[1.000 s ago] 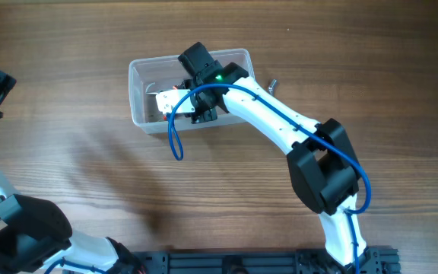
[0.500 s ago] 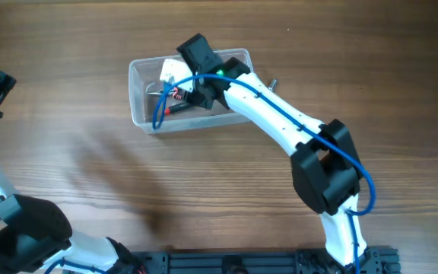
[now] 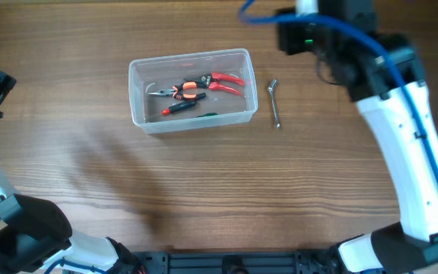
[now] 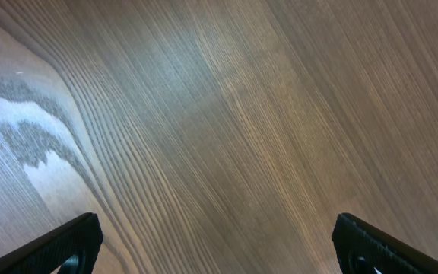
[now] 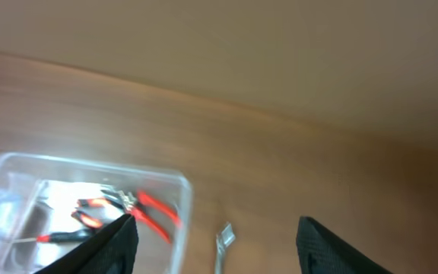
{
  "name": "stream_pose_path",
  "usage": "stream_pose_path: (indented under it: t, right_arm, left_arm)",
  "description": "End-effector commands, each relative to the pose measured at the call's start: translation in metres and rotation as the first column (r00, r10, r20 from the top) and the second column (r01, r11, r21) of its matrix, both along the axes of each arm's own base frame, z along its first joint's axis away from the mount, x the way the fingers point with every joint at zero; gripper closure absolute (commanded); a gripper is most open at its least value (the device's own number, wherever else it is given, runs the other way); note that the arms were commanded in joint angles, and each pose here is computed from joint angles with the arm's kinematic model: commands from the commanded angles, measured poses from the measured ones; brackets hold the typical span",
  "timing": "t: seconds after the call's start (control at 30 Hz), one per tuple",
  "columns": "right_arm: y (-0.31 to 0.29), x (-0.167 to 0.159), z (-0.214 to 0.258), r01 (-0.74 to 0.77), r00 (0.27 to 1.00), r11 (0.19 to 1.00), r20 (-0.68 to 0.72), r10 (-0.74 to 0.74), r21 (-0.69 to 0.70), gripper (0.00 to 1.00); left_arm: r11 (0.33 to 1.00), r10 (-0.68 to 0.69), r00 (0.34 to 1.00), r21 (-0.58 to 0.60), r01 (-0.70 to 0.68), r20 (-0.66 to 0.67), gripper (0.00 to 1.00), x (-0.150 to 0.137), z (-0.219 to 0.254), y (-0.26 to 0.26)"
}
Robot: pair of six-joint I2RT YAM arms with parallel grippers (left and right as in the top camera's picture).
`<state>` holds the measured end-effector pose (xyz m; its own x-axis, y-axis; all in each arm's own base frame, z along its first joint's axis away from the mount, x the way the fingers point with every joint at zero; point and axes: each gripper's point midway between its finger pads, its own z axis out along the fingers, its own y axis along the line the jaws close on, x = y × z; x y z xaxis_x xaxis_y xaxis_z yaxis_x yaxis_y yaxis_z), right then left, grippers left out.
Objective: Pack container
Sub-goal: 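Move the right gripper over the silver socket wrench and descend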
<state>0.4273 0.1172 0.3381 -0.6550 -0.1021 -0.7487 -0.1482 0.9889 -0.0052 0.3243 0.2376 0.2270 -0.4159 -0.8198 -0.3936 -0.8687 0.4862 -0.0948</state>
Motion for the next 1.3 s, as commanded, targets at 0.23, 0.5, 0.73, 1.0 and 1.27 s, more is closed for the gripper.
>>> stream_pose_path:
  t: [0.23, 0.5, 0.73, 1.0, 1.27]
  right_arm:
    - [-0.039, -0.019, -0.207, 0.236, 0.785, 0.972, -0.586, -0.200, -0.015, 0.38]
    - [-0.019, -0.026, -0.289, 0.083, 0.680, 0.996, -0.731, -0.044, 0.018, 0.41]
    - [-0.013, -0.024, -0.335, -0.016, 0.643, 1.000, -0.766, 0.017, 0.009, 0.55]
    - [-0.003, -0.025, -0.339, -0.046, 0.645, 0.999, -0.763, 0.038, 0.010, 0.55]
    - [-0.003, -0.026, -0.338, -0.043, 0.642, 0.999, -0.766, 0.035, 0.009, 0.65]
  left_arm:
    - [1.000, 0.009, 1.000, -0.012, -0.009, 0.002, 0.00, 0.000, -0.003, 0.000]
    - [1.000, 0.009, 1.000, -0.012, -0.009, 0.002, 0.00, 0.000, -0.003, 0.000]
    - [1.000, 0.009, 1.000, -0.012, -0.009, 0.002, 0.00, 0.000, -0.003, 0.000]
    - [1.000, 0.009, 1.000, -0.012, -0.009, 0.002, 0.00, 0.000, -0.003, 0.000]
    - [1.000, 0.009, 1.000, -0.012, -0.009, 0.002, 0.00, 0.000, -0.003, 0.000]
